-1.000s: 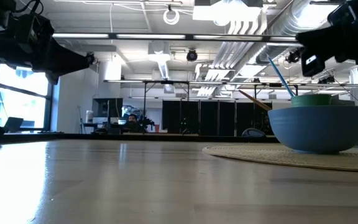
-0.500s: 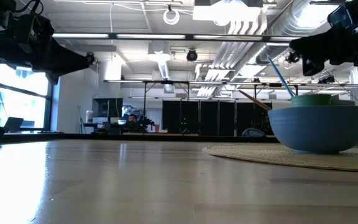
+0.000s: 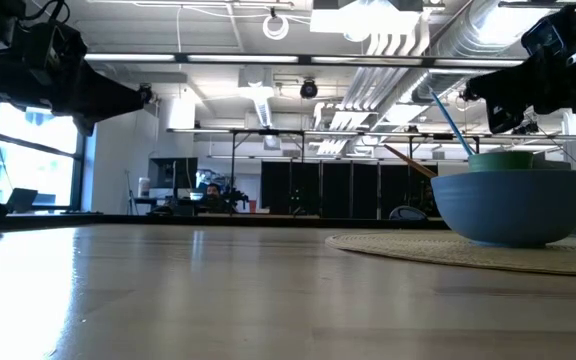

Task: Pick & Place Utensil
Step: Return to Home Position

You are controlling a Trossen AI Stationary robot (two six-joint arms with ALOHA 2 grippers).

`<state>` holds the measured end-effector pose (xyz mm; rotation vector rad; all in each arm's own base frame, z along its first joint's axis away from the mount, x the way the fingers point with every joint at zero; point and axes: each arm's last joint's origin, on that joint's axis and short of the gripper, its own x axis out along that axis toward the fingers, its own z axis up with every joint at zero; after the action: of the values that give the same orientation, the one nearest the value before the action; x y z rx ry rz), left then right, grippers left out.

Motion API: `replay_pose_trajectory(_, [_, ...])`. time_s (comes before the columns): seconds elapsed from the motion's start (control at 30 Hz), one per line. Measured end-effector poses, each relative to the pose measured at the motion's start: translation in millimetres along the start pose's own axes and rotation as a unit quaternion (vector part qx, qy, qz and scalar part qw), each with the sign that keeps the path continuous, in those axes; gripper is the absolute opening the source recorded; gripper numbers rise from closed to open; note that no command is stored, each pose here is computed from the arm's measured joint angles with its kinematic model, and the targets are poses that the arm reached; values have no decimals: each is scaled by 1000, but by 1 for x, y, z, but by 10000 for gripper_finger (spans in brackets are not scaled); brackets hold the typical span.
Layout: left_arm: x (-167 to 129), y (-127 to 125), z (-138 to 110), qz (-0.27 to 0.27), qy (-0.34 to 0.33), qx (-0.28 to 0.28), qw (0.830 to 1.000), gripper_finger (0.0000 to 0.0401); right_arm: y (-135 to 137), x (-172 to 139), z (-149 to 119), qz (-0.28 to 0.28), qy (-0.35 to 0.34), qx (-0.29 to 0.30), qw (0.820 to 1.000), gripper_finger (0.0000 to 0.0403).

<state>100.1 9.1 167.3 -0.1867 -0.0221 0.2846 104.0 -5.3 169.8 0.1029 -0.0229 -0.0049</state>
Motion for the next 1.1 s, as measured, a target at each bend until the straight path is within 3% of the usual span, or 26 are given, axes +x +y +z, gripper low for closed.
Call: replay_pose_trajectory(1.1, [2,-1,-3,-5,19,5,1000,90,0,0,0,0,-1,0,1000,0])
